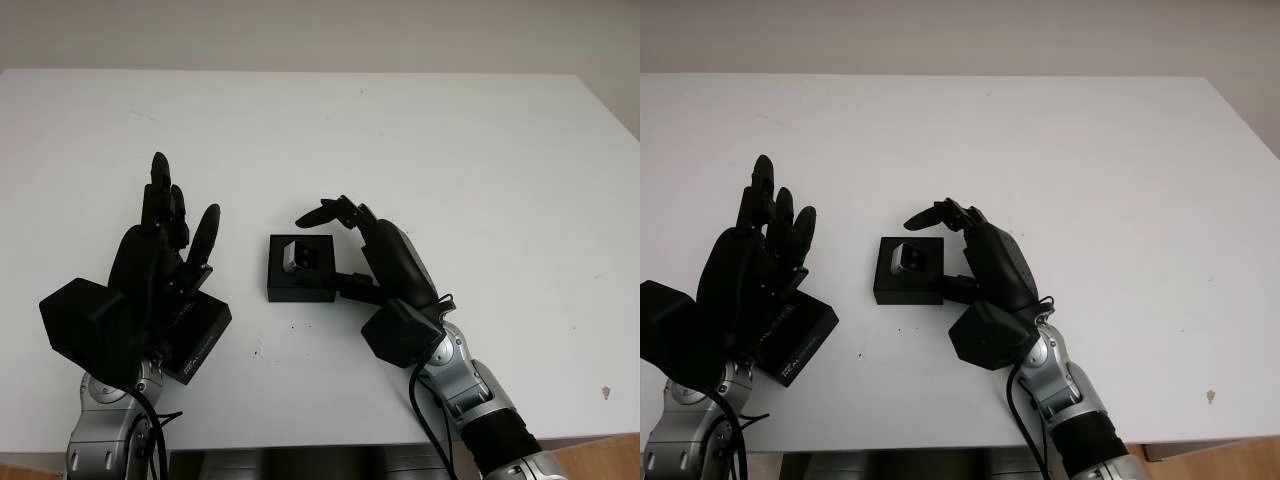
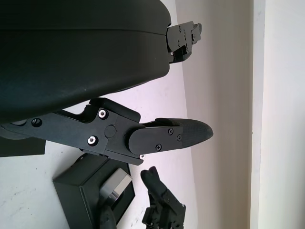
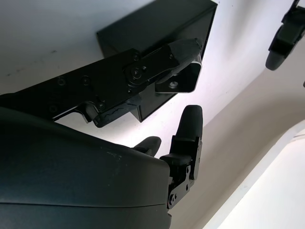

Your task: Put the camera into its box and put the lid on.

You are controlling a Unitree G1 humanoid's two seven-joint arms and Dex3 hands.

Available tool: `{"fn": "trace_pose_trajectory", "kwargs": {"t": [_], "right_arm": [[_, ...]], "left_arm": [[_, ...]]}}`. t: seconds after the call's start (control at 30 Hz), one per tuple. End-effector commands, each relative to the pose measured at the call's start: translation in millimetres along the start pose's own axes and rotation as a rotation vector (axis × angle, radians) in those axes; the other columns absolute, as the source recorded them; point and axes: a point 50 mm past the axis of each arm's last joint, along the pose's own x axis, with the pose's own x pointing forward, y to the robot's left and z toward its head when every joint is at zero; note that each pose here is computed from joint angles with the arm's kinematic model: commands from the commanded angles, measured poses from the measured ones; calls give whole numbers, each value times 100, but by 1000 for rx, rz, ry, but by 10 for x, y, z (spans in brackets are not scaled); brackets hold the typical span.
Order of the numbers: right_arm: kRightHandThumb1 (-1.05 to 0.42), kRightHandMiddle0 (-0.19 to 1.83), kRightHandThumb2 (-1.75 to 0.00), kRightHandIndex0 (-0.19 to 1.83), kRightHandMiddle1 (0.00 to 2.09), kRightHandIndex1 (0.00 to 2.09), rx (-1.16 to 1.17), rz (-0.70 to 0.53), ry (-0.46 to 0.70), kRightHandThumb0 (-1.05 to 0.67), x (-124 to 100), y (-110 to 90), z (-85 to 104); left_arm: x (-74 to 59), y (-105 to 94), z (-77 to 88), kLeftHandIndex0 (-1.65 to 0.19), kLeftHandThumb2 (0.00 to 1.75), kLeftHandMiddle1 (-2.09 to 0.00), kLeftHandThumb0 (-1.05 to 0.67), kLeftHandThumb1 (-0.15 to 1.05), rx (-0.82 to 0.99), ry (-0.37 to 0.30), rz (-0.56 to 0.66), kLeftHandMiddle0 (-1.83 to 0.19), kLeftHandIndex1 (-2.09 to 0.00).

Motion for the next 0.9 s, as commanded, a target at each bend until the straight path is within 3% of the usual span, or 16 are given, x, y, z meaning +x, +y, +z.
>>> {"fn": "trace_pose_trajectory", "kwargs": {"t": [0.0,0.43,0.87], "right_arm": [[-88,28,-5,15,115,62,-15,10,-13,-57,-28,1,0],[-89,28,-6,13,111,62,-122,60,-65,-59,-80,37,-12],[-93,38,-6,16,114,77,-246,1,-136,-53,-86,50,-10]], "left_arm": [[3,5,32,19,45,0,-53,105,2,-20,3,19,0],[-42,27,34,19,45,-1,-51,105,5,-12,18,19,0],[-59,34,26,19,44,-3,-52,105,8,-8,17,19,0]]}}
